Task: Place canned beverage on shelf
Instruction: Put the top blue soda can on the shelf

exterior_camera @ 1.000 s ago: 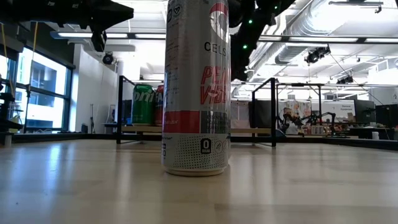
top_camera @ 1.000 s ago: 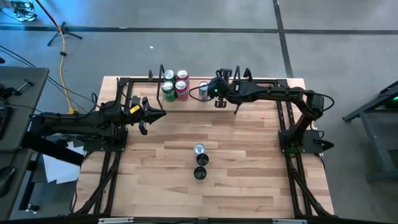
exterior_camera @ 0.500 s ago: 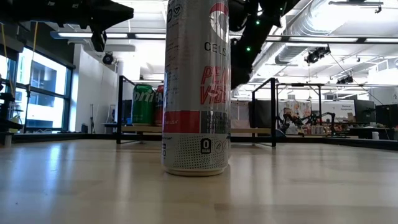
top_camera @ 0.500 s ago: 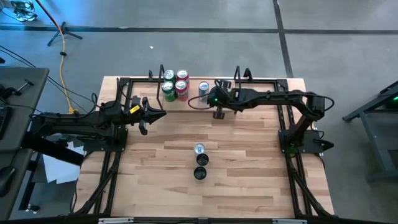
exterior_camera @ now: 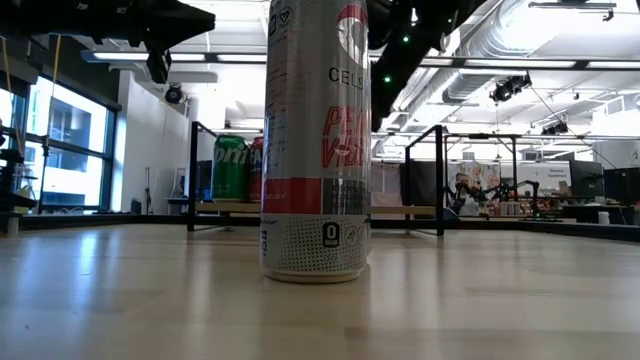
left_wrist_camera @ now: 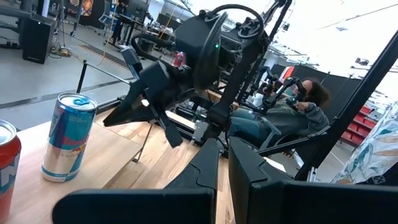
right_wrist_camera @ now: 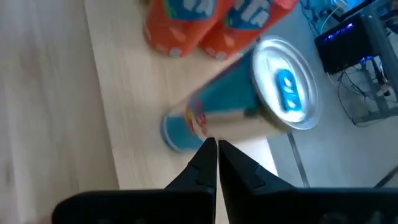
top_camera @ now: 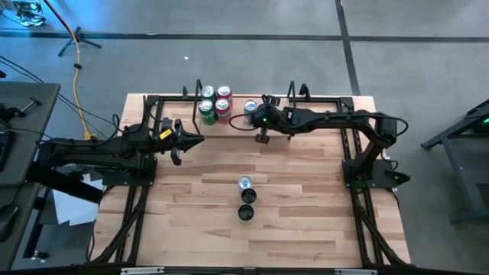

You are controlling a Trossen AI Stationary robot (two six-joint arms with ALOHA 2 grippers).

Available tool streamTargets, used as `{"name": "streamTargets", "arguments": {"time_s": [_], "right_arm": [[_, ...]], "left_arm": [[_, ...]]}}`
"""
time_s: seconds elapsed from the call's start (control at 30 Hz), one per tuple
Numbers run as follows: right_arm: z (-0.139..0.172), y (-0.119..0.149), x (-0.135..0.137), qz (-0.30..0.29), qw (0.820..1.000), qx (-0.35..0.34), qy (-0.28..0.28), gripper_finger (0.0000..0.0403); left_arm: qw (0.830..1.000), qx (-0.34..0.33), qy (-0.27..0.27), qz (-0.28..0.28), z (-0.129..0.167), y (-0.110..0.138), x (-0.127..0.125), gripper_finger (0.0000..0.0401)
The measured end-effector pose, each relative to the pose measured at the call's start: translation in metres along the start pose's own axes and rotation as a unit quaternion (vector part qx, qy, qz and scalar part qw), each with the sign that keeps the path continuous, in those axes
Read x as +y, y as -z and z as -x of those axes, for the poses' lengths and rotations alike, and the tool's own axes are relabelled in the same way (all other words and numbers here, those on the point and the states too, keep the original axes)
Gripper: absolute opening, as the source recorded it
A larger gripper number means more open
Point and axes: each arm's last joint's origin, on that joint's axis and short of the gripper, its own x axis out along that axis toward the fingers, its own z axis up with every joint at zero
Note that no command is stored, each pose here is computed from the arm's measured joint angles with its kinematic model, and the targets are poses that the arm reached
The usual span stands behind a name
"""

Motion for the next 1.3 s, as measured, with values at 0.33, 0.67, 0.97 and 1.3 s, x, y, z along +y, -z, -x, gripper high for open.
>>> {"name": "streamTargets", "arguments": {"time_s": [0.33,0.67,0.97,1.3], "right_arm": [[-0.015,0.005,0.008,0.010,1.000,0.027,0.010,0.0000],[-0.019,0.001,0.007,0.032,0.999,0.014,0.035,0.0000],[-0.018,-0.003,0.004,0.052,0.998,0.002,0.046,0.0000],[-0.021,-0.007,-0.005,0.032,0.997,-0.022,0.064,0.0000]], "left_arm": [[1.000,0.000,0.000,0.000,0.000,0.000,0.000,0.0000],[1.000,0.000,0.000,0.004,0.000,0.000,0.000,0.0000],[1.000,0.000,0.000,0.004,0.000,0.000,0.000,0.0000],[1.000,0.000,0.000,0.004,0.000,0.000,0.000,0.0000]]}}
